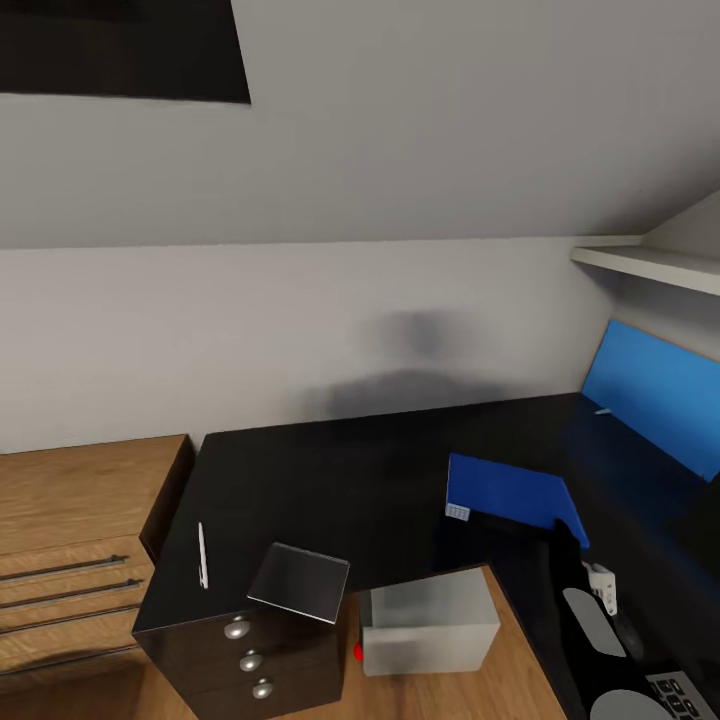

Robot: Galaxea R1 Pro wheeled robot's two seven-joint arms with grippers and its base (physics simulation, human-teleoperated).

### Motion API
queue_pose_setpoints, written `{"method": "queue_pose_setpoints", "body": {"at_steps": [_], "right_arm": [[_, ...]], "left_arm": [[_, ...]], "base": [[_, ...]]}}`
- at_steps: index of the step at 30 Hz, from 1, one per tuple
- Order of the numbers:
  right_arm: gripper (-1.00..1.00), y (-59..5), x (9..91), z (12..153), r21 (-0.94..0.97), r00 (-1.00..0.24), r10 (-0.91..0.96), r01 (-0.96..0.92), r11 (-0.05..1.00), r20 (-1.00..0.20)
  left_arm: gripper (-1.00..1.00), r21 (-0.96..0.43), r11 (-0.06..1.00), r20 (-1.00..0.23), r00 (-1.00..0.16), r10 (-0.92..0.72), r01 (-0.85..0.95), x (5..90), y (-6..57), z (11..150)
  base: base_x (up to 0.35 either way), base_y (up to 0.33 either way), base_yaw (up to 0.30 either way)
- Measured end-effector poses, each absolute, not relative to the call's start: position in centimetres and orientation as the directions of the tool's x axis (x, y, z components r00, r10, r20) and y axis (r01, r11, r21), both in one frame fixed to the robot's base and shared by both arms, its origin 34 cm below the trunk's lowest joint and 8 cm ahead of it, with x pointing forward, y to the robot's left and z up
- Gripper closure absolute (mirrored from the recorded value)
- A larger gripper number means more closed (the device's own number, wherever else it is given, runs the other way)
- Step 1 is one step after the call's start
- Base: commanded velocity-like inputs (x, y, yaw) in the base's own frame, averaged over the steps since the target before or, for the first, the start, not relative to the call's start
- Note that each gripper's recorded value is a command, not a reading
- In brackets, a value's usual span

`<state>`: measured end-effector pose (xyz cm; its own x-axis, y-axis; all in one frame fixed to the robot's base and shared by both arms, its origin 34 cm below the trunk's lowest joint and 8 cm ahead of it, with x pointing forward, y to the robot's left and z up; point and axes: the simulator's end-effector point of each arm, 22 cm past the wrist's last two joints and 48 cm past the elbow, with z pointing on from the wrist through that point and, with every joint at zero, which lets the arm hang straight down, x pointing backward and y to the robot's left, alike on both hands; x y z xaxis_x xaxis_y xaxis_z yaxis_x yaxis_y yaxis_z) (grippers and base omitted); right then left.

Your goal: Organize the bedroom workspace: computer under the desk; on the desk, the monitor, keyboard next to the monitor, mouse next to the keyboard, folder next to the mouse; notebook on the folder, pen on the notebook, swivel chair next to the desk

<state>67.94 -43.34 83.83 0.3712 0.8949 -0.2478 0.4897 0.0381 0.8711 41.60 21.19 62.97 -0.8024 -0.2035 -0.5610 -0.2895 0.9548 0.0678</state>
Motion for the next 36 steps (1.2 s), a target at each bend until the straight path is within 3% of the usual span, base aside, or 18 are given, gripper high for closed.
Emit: {"method": "queue_pose_setpoints", "body": {"at_steps": [36], "right_arm": [[1.0,-43.37,67.99,83.96,0.872,0.372,0.894,0.488,0.04,-0.249]], "left_arm": [[-1.0,0.068,0.954,-0.561,-0.803,-0.204,-0.29,41.59,21.25,62.96]], "base": [[-0.028,-0.016,0.0]]}}
